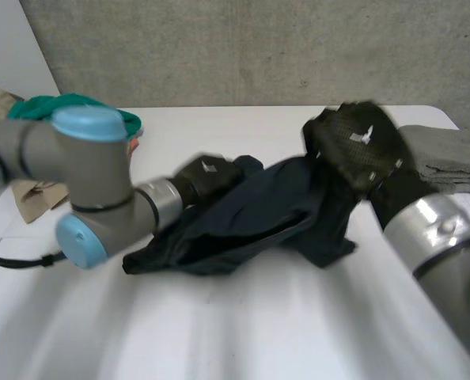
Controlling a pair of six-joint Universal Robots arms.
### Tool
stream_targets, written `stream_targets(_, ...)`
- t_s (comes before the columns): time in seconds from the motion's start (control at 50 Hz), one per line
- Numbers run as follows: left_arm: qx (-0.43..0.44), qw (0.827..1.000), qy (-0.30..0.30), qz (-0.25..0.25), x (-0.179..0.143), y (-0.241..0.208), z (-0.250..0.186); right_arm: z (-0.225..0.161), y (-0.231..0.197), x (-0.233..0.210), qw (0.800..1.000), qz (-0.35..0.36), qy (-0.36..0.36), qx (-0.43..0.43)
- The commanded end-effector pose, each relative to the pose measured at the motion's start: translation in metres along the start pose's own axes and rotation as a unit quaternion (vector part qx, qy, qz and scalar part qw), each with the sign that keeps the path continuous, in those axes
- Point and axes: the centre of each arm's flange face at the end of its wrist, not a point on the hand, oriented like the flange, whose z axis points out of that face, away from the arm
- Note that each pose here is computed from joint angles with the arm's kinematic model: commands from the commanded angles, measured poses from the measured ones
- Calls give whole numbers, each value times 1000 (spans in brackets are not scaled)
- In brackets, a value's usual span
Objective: Fold the laundry.
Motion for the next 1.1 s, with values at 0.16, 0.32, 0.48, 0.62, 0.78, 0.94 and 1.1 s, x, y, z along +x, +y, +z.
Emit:
stream_targets(0.16,119,983,-114,-76,1,-88,-103,104,0,78,991,-23,69,109)
stream_targets(0.32,117,987,-91,-64,49,-48,-81,159,82,64,995,29,49,87)
stream_targets(0.48,40,988,-140,-55,51,7,-34,179,153,65,995,36,89,40)
stream_targets(0.62,41,970,-229,-65,3,-20,-56,171,114,82,990,36,134,26)
stream_targets(0.78,138,956,-251,-59,-50,-70,-109,116,29,75,989,31,134,-47)
stream_targets(0.94,123,970,-199,-59,-103,-38,-119,27,21,4,974,107,40,-198)
stream_targets(1.1,38,983,-154,-95,-143,43,-90,-39,53,-77,952,158,-57,-257)
